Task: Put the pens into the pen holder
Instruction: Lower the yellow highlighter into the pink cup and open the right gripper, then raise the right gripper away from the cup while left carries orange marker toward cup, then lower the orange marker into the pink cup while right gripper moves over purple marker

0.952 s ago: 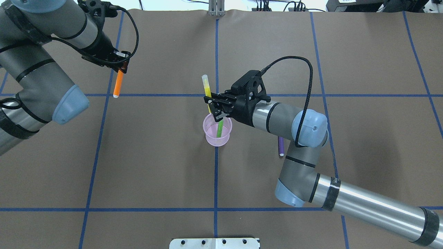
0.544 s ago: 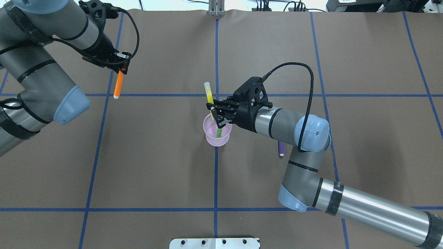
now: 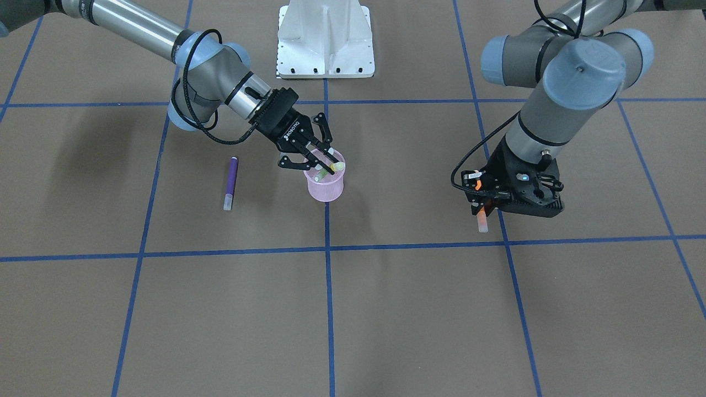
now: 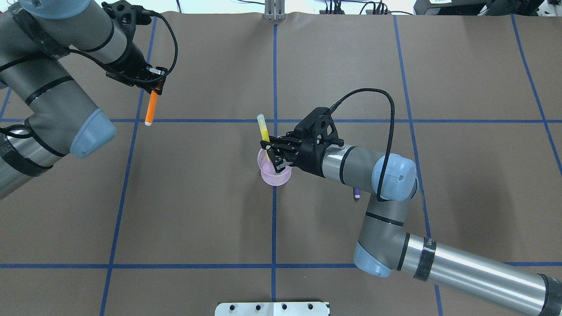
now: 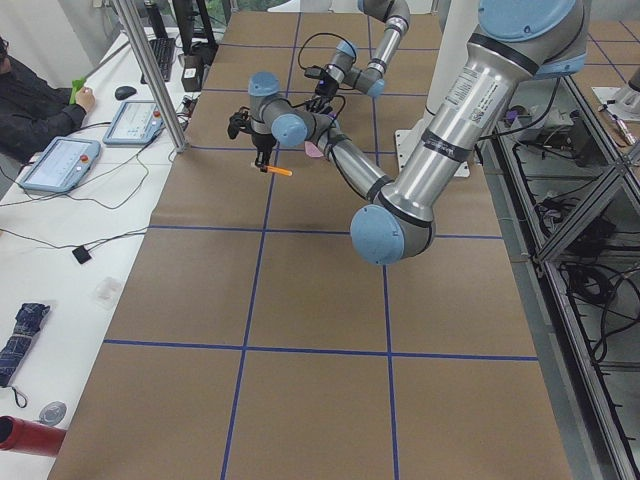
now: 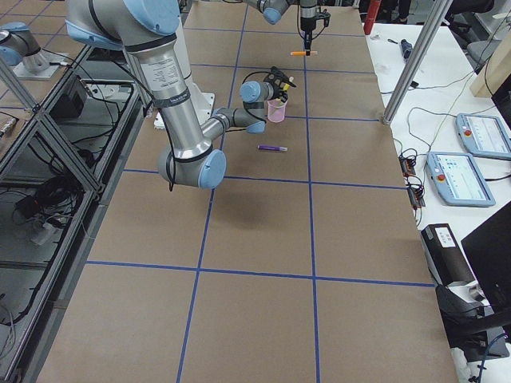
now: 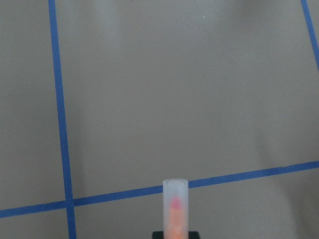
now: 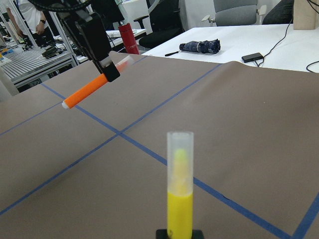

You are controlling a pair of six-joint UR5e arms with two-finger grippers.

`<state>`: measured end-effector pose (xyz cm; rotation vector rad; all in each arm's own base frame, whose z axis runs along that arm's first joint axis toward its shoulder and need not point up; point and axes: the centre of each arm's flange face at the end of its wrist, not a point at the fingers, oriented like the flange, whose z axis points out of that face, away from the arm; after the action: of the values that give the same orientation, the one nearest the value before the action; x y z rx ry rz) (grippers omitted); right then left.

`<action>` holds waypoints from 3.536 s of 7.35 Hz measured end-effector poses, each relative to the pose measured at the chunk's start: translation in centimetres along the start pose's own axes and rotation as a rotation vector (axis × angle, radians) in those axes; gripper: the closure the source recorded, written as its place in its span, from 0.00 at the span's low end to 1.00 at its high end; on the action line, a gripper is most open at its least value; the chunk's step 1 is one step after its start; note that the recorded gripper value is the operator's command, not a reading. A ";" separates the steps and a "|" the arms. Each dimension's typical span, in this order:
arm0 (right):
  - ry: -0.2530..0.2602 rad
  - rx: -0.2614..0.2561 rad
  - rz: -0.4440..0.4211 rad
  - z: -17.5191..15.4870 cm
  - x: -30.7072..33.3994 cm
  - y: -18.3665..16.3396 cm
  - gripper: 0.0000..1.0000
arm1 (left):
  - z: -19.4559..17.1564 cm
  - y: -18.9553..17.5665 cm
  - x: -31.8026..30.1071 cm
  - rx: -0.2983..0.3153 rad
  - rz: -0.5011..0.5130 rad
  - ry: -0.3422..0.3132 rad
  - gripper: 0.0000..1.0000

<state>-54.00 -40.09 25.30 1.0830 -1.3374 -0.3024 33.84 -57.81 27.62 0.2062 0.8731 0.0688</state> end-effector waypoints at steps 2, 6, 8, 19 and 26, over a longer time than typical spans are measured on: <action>-0.001 -0.005 -0.008 0.0 -0.1 0.3 0.02 | 0.0 0.0 0.0 -0.001 -0.001 0.000 1.00; -0.018 0.016 -0.013 -0.8 -1.1 -1.3 0.02 | 0.0 0.0 0.2 0.000 0.001 0.002 1.00; -0.016 0.006 -0.015 -1.8 -1.0 -4.0 0.02 | -0.8 0.0 0.8 0.015 0.009 0.016 1.00; 0.324 -0.545 0.722 -11.4 16.9 -14.3 0.01 | -3.1 9.4 13.5 0.555 -0.122 0.204 1.00; 0.591 -0.781 0.924 -11.0 17.7 -9.6 0.01 | 3.0 17.1 15.8 0.736 0.030 0.521 1.00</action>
<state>-35.69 -52.90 30.59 -0.1567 -0.9102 0.1841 46.68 -39.25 21.11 0.9198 1.3908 -0.1854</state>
